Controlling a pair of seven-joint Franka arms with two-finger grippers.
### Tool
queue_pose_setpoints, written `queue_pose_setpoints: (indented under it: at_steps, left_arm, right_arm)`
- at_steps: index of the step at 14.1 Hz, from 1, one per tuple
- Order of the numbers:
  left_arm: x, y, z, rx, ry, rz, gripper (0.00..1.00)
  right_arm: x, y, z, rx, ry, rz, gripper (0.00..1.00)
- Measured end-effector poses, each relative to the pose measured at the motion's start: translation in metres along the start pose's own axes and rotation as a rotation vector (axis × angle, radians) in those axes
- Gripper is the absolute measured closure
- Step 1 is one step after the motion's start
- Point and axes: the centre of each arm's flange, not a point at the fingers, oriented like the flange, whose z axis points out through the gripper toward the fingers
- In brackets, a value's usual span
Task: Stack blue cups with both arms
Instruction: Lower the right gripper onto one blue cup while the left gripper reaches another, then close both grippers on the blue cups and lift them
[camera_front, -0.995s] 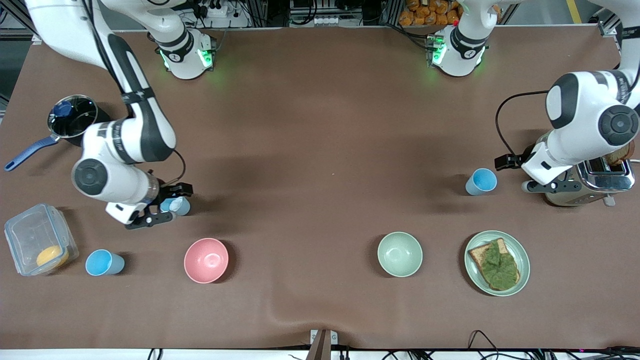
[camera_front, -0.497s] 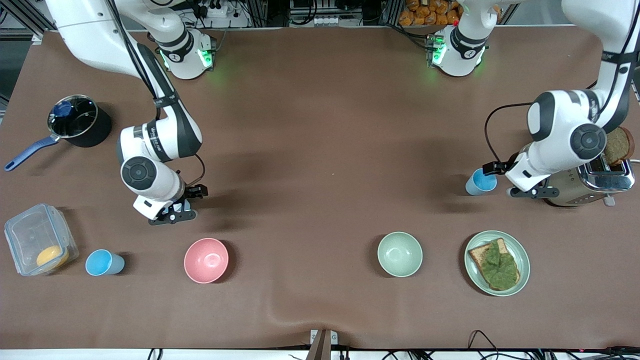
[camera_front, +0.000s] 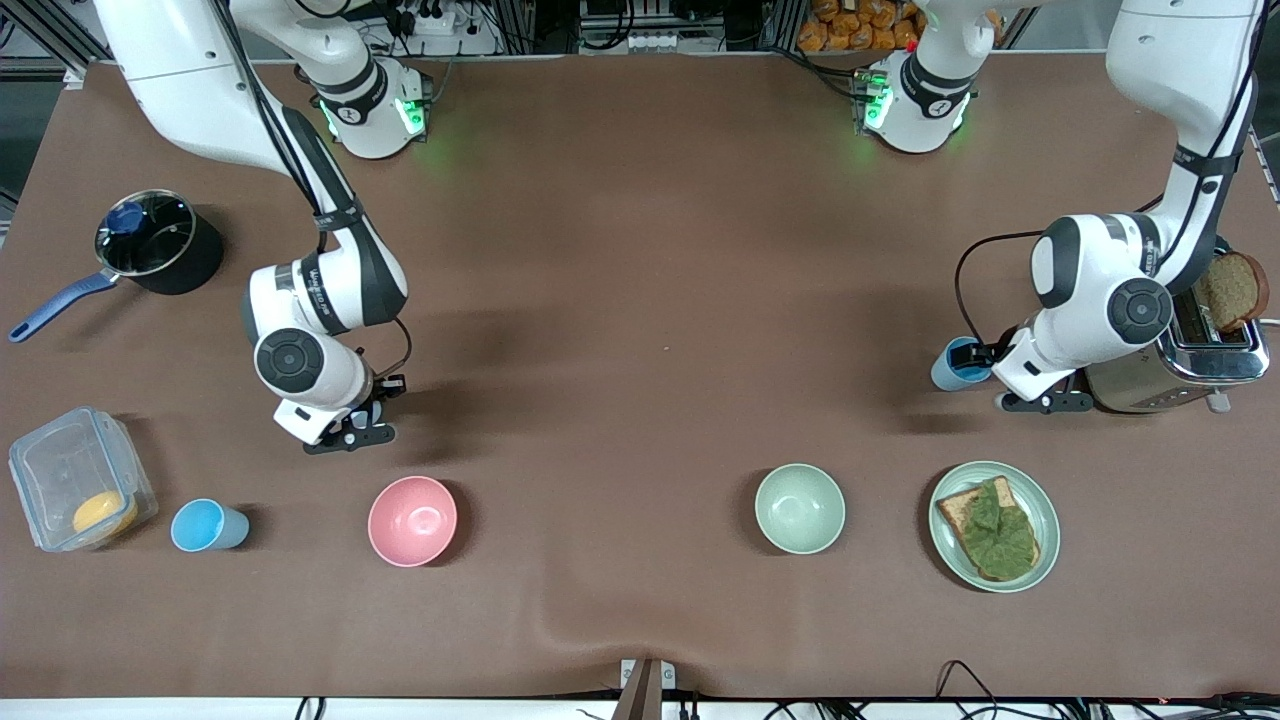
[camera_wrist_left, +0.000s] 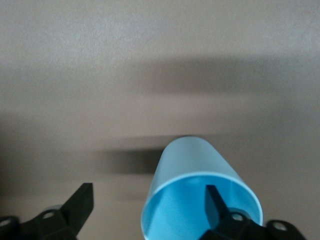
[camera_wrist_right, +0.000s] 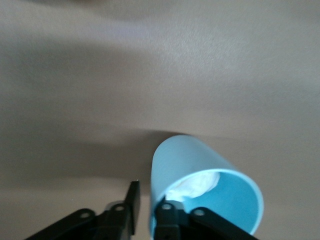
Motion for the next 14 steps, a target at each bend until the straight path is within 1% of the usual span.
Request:
queue_pose_setpoints:
  at_steps: [1,3,5,7,8,9,10,12,13,14]
  left_arm:
    - [0.001,0.000,0.002,0.000,0.004,0.000,0.18]
    - [0.002,0.000,0.004,-0.001,0.007,0.000,0.37]
    - [0.004,0.001,0.006,-0.001,0.011,0.001,0.59]
    - [0.004,0.001,0.006,-0.002,0.015,0.001,0.77]
    - [0.004,0.001,0.006,-0.002,0.015,0.001,0.88]
    - [0.005,0.002,0.004,-0.002,0.018,0.004,0.95]
    - [0.006,0.003,0.002,-0.002,0.022,0.005,0.95]
    - [0.006,0.003,0.002,-0.002,0.023,0.005,0.95]
    - [0.006,0.002,0.002,-0.002,0.023,0.005,0.95]
    - [0.006,0.002,0.002,-0.002,0.023,0.005,0.95]
  right_arm:
    - [0.003,0.000,-0.009,-0.003,-0.006,0.001,0.96]
    - [0.010,-0.006,-0.038,-0.014,-0.036,-0.007,0.97]
    - [0.013,-0.027,-0.078,-0.033,-0.070,-0.030,0.97]
    - [0.013,-0.061,-0.115,-0.046,-0.071,-0.064,0.97]
    - [0.010,-0.081,-0.130,-0.030,-0.072,-0.067,0.97]
    - [0.006,-0.103,-0.141,0.005,-0.079,-0.048,0.97]
    - [0.001,-0.128,-0.149,0.043,-0.086,-0.007,0.97]
    - [-0.010,-0.171,-0.155,0.088,-0.094,0.075,0.97]
    - [-0.016,-0.195,-0.158,0.098,-0.083,0.108,0.97]
    - [-0.021,-0.221,-0.161,0.110,-0.060,0.145,0.97]
